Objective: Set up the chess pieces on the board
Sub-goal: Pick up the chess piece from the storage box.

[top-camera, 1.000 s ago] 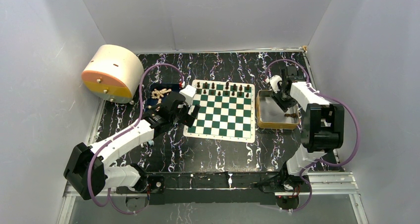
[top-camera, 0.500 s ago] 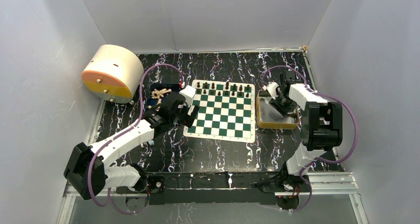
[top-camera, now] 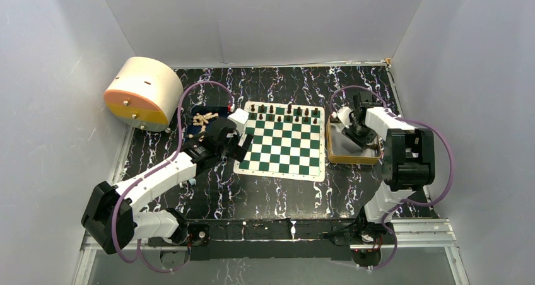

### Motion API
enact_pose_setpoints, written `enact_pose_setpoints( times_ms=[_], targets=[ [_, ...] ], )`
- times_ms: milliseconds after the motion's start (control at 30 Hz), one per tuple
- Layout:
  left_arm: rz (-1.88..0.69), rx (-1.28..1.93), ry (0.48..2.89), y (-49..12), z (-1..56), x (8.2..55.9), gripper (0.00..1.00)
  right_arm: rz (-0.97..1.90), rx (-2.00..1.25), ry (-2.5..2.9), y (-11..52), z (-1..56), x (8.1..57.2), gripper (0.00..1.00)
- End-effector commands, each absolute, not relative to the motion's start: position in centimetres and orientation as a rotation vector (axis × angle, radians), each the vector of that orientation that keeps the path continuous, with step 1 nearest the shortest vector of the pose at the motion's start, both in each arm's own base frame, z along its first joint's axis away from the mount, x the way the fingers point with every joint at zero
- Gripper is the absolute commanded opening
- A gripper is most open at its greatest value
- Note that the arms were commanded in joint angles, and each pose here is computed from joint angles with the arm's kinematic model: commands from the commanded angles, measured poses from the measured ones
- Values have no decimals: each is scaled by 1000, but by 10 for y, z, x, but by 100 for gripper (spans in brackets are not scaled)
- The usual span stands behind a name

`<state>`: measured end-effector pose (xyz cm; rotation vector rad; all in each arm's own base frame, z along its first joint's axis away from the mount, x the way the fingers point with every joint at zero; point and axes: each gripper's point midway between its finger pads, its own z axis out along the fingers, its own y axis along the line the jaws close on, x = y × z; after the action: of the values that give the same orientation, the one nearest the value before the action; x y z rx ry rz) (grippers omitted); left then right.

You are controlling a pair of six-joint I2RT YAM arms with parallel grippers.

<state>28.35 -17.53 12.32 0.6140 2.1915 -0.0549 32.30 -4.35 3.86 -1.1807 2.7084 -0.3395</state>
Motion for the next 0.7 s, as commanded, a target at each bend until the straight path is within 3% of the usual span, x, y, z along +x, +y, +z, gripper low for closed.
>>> enact_pose_setpoints(
  times_ms=[0, 667],
  targets=[
    [-35, 584, 2153, -173, 140, 290, 90, -410, -1221, 2672, -46, 40, 338, 49],
    [-33, 578, 2141, -172, 144, 290, 90, -398, -1246, 2661, -40, 34, 342, 38]
  ],
)
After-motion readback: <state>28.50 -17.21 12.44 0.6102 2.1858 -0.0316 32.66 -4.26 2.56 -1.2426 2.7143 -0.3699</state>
